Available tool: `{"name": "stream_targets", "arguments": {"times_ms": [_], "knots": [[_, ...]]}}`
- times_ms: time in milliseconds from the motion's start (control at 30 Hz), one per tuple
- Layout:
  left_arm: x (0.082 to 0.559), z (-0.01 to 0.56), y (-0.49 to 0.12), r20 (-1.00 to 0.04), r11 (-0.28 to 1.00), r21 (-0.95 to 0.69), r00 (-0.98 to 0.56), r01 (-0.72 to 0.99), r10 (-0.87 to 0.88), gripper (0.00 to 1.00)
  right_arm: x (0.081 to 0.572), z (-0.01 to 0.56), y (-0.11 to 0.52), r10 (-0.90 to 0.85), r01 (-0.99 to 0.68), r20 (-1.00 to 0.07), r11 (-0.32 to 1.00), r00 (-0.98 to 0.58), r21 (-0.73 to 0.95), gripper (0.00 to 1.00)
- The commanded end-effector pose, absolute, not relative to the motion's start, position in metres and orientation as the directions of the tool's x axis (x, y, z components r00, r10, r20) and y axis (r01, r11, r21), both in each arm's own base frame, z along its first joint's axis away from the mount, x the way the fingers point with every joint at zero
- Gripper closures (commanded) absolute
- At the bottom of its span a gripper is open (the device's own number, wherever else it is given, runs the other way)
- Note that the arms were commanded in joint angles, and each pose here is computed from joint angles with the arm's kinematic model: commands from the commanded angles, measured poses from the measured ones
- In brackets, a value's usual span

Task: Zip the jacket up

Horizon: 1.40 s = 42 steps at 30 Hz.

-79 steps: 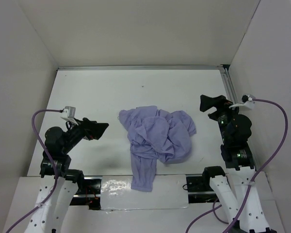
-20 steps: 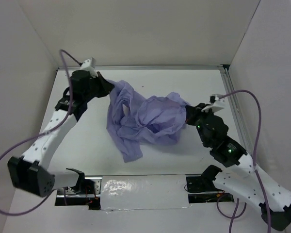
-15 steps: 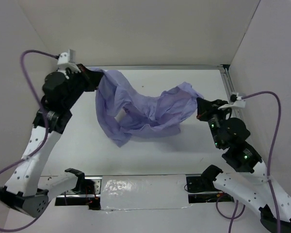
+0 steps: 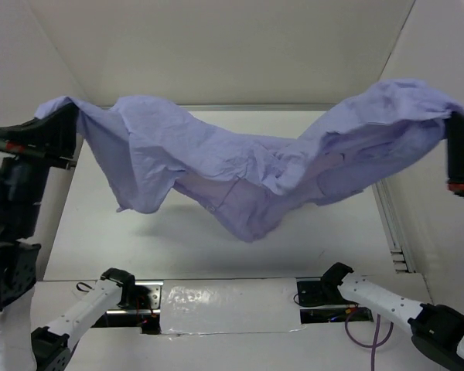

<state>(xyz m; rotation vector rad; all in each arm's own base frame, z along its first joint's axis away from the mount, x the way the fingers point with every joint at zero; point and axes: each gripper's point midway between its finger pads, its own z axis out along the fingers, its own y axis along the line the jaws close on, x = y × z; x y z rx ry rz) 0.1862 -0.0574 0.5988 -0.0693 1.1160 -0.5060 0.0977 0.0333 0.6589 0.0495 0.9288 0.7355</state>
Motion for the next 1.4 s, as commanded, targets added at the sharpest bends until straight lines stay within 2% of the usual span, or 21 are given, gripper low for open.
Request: {"name": "stream_targets", "arguments": {"times_ms": [0,200,267,400,500,567,600,633,700,733,767,800,833,900,933,967,1100,1233,1300,1333,1367], "knots": [[0.142,0.636,-0.042,-0.785,0.895,-0.253,0.462,0.367,-0.412,1.0,0.091,0.686,0.051,0.53,-0.607,-0.751,0.763,0.394,0.22,1.0],[0.103,0.653,-0.037,-0.768,0.88,-0.243,0.473,0.407,-0.432,1.0,0.06,0.754,0.024,0.583,-0.612,-0.61,0.767,0.537,0.193,1.0],[0.113,0.641,-0.041,-0.781,0.877,-0.255,0.448,0.407,-0.435,1.0,0.088,0.754,0.028,0.566,-0.556,-0.621,0.796,0.543,0.239,1.0],[0.16,0.594,-0.052,-0.834,0.867,-0.339,0.309,0.366,-0.457,1.0,0.192,0.723,0.06,0.457,-0.347,-0.744,0.883,0.486,0.316,1.0],[0.225,0.519,-0.058,-0.875,0.874,-0.431,0.132,0.226,-0.465,1.0,0.29,0.675,0.096,0.377,-0.228,-0.85,0.923,0.369,0.311,1.0],[0.274,0.434,-0.062,-0.858,0.857,-0.513,-0.063,0.045,-0.511,1.0,0.352,0.633,0.123,0.391,-0.281,-0.89,0.904,0.236,0.323,1.0],[0.29,0.378,-0.067,-0.823,0.841,-0.539,-0.184,-0.052,-0.538,0.96,0.389,0.605,0.113,0.429,-0.272,-0.885,0.887,0.18,0.374,1.0],[0.312,0.324,-0.071,-0.791,0.844,-0.521,-0.298,-0.128,-0.534,0.86,0.431,0.559,0.122,0.434,-0.318,-0.899,0.861,0.056,0.396,1.0],[0.331,0.284,-0.075,-0.729,0.831,-0.531,-0.41,-0.167,-0.548,0.84,0.467,0.511,0.132,0.425,-0.309,-0.904,0.854,-0.052,0.419,1.0],[0.339,0.259,-0.073,-0.683,0.818,-0.537,-0.464,-0.206,-0.564,0.78,0.485,0.486,0.129,0.406,-0.29,-0.909,0.862,-0.095,0.416,1.0],[0.354,0.226,-0.067,-0.611,0.804,-0.539,-0.54,-0.252,-0.579,0.63,0.515,0.44,0.135,0.373,-0.273,-0.909,0.869,-0.186,0.413,1.0],[0.361,0.218,-0.063,-0.571,0.788,-0.547,-0.562,-0.282,-0.598,0.26,0.525,0.414,0.142,0.337,-0.288,-0.908,0.869,-0.249,0.402,0.99],[0.367,0.208,-0.052,-0.538,0.773,-0.543,-0.572,-0.327,-0.62,0.02,0.548,0.368,0.145,0.312,-0.262,-0.89,0.876,-0.332,0.404,0.91],[0.375,0.183,-0.054,-0.47,0.774,-0.519,-0.635,-0.363,-0.613,0.01,0.562,0.342,0.147,0.295,-0.25,-0.871,0.878,-0.392,0.409,0.26],[0.383,0.185,-0.044,-0.473,0.768,-0.517,-0.621,-0.379,-0.625,0.01,0.572,0.319,0.146,0.293,-0.23,-0.854,0.879,-0.431,0.418,0.06],[0.385,0.187,-0.045,-0.478,0.77,-0.525,-0.623,-0.363,-0.619,0.01,0.574,0.313,0.143,0.294,-0.224,-0.848,0.879,-0.442,0.421,0.0],[0.381,0.192,-0.063,-0.535,0.801,-0.566,-0.652,-0.197,-0.538,0.01,0.56,0.298,0.135,0.309,-0.18,-0.841,0.889,-0.443,0.422,0.0],[0.374,0.186,-0.092,-0.564,0.819,-0.572,-0.704,-0.043,-0.432,0.01,0.513,0.292,0.123,0.33,-0.046,-0.839,0.921,-0.432,0.386,0.0],[0.369,0.174,-0.104,-0.568,0.831,-0.556,-0.73,-0.002,-0.381,0.01,0.479,0.248,0.133,0.307,-0.001,-0.799,0.933,-0.516,0.359,0.0],[0.368,0.168,-0.116,-0.565,0.832,-0.554,-0.75,0.037,-0.343,0.01,0.462,0.256,0.133,0.355,0.033,-0.788,0.919,-0.503,0.393,0.0],[0.37,0.166,-0.123,-0.58,0.834,-0.547,-0.753,0.077,-0.31,0.01,0.44,0.217,0.132,0.355,0.087,-0.747,0.924,-0.562,0.373,0.0]]}}
